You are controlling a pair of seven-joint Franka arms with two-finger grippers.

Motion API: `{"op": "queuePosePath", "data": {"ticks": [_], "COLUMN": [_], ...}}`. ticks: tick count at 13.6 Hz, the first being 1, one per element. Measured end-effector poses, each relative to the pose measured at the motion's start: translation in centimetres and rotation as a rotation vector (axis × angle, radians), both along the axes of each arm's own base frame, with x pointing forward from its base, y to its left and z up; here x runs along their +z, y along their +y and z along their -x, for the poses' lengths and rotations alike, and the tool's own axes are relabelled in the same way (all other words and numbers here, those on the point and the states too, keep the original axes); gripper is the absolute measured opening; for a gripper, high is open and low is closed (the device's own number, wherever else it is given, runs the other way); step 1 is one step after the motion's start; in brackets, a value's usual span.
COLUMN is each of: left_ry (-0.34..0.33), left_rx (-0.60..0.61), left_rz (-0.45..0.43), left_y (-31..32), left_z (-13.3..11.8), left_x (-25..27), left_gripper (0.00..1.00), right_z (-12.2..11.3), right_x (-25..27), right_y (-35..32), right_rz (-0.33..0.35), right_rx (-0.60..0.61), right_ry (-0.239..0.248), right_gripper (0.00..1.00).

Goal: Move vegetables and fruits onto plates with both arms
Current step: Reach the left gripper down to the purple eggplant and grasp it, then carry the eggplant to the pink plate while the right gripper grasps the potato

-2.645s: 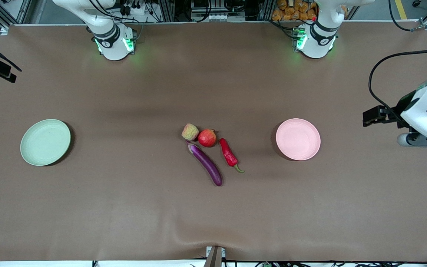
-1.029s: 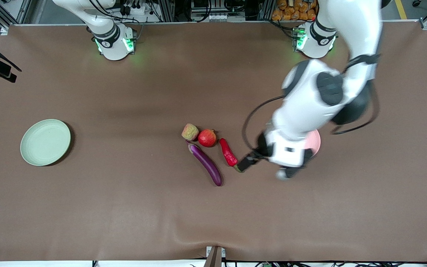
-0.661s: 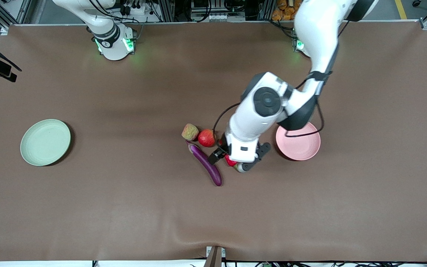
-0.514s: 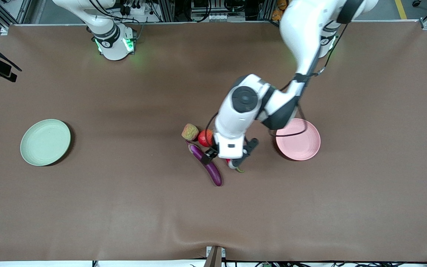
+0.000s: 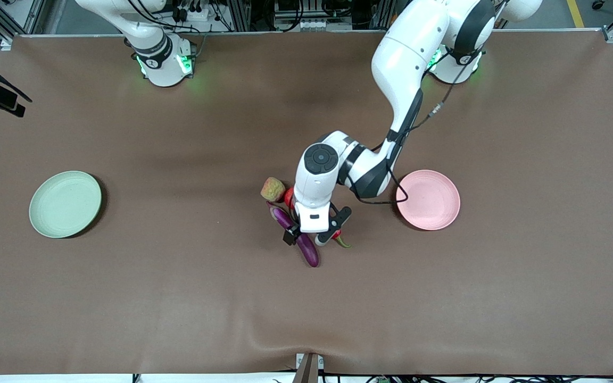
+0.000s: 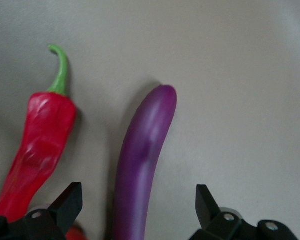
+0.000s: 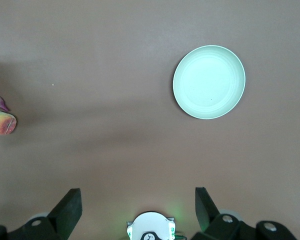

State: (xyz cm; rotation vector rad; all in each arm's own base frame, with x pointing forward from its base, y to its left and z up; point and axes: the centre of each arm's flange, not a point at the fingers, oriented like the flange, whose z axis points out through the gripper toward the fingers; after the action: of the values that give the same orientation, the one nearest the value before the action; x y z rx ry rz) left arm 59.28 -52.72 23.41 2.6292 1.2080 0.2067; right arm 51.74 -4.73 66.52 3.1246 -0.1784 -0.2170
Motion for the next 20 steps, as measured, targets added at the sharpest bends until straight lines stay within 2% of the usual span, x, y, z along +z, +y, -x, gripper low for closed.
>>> {"op": "queuePosePath", "data": {"ticks": [4,10,11,14,16,20], "left_ry": [-0.078,-0.112,-0.116,-0.129,-0.129,-0.146], "left_rx": [-0.043,-0.075,-0.079,-0.102,-0.097,-0.08], "left_rz": [0.016,0.012,0.008,-0.01,-0.01,-0.004], "left_y": [-1.2,-2.1,-2.2,-2.6,-2.7,-2.4], "left_z": [0.7,1.9,2.0,2.5,2.5,1.8], "left_x": [-3.1,-6.8,-6.8,-6.9,-6.9,-6.2], "left_gripper": [1.0,1.0,0.93,0.58,0.41,0.36], "right_z": [0.0,0.0,-0.1,-0.2,-0.3,-1.3], "right_x": [0.0,-0.2,-0.4,-0.6,-0.7,-2.4], "right_y": [0.0,0.0,0.0,0.0,0.0,0.0], "right_rz": [0.0,-0.001,-0.001,-0.001,-0.001,-0.002], "right_rx": [0.0,-0.001,-0.001,-0.001,-0.001,0.0], "right_ry": [0.003,0.011,0.014,0.019,0.021,0.054], "right_gripper": [1.0,1.0,1.0,1.0,1.0,1.0]}}
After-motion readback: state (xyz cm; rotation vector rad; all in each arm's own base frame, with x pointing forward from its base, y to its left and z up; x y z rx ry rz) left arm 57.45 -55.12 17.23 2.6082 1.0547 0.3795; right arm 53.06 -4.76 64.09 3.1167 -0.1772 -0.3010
